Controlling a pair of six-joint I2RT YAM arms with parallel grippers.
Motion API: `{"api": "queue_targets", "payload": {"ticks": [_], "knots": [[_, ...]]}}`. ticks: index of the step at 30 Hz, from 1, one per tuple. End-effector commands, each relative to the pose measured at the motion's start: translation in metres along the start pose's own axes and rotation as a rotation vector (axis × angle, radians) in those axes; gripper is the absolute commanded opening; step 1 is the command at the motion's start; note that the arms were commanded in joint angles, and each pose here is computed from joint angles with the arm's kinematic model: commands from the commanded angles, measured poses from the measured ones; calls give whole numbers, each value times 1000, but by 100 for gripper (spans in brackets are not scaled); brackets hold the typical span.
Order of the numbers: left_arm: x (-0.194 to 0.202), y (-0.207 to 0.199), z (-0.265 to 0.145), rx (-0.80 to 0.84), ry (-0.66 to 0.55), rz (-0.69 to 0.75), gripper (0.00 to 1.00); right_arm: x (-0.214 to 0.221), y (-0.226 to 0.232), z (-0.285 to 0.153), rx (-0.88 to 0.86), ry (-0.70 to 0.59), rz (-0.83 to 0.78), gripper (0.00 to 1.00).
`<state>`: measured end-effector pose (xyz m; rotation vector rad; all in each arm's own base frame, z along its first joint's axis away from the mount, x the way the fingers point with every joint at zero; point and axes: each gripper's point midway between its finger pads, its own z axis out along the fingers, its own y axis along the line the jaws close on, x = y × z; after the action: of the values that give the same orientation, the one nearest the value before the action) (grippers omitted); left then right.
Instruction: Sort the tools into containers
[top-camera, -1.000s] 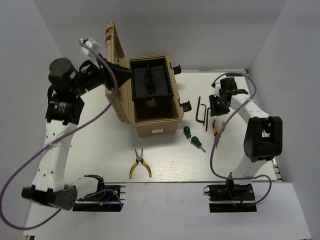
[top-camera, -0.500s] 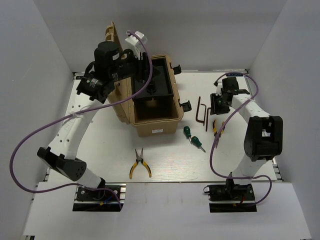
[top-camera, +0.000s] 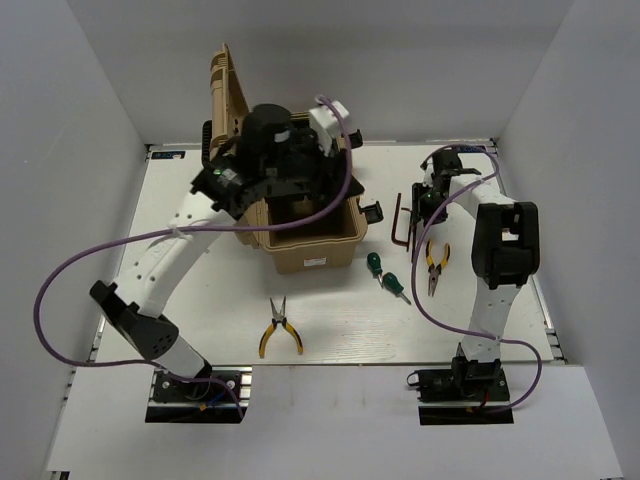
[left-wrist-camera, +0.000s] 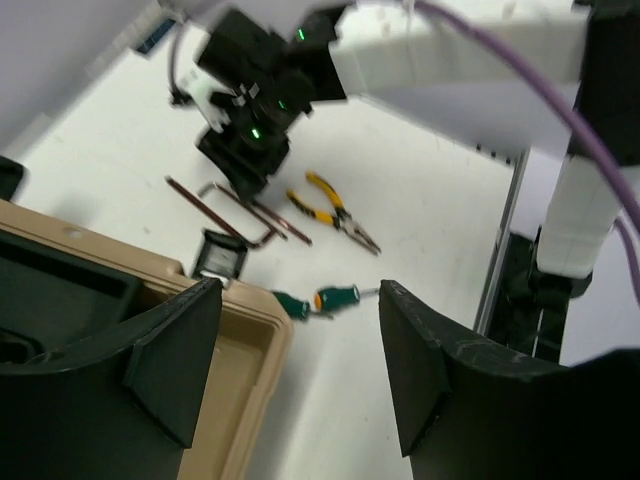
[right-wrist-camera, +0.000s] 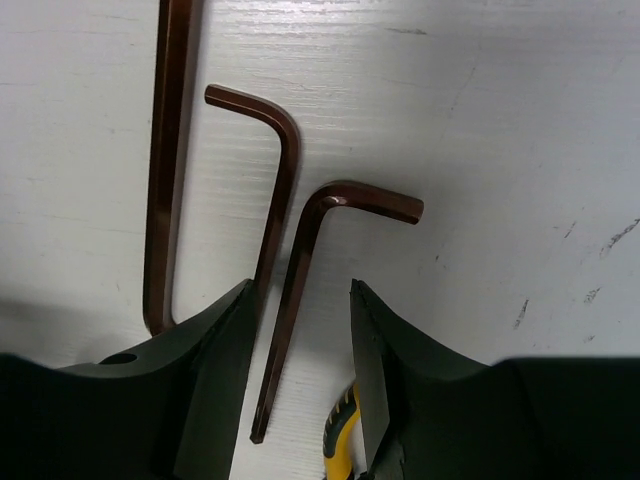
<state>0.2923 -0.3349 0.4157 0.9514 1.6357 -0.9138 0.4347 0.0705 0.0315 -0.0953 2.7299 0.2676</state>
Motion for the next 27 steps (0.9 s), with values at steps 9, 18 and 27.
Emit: {"api": "queue_targets", "payload": {"ticks": [9, 18, 27], "knots": [[83, -57, 46, -5, 216, 85, 74, -1, -10, 4, 69, 12, 15, 45], [145, -67, 56, -152, 276, 69, 73, 12, -8, 19, 79, 56, -2, 41], [187, -64, 37, -293, 230, -15, 73, 33, -13, 27, 226, 111, -42, 34]]}}
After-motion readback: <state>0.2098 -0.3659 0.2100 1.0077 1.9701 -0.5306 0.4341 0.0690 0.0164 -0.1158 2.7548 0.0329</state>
